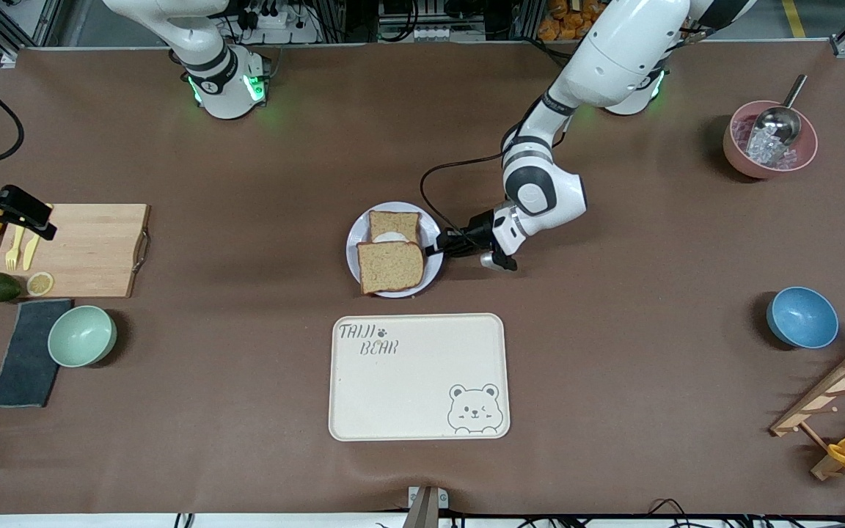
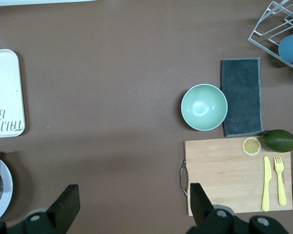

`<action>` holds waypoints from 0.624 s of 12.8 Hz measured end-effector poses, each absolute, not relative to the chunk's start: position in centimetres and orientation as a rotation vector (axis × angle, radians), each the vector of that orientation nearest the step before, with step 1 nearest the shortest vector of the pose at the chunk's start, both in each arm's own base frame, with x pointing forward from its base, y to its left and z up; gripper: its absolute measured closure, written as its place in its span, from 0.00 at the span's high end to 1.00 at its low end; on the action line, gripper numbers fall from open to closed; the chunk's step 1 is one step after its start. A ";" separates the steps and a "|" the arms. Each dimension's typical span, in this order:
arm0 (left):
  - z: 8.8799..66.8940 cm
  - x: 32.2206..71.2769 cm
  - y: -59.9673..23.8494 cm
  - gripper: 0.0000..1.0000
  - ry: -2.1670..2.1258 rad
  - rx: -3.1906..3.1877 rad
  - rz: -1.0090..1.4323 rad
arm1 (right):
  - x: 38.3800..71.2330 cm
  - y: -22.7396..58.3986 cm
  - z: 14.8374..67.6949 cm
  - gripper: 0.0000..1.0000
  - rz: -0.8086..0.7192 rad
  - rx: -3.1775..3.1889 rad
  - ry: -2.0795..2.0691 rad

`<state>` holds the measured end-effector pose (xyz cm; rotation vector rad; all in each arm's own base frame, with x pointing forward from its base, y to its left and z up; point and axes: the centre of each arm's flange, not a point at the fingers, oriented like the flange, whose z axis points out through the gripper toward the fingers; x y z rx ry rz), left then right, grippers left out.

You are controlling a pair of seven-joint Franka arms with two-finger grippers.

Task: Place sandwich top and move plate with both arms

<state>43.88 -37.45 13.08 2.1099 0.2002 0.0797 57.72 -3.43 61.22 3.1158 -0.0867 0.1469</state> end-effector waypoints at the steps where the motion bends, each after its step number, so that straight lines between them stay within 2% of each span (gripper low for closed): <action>1: 13.5 43.8 -37.5 0.09 0.180 2.109 0.092 | 57.7 -3.4 61.2 1.00 0.147 3.116 -0.087; 8: 15.7 43.2 -37.5 0.09 0.106 2.072 0.249 | 57.8 -3.4 61.1 1.00 0.141 3.116 -0.087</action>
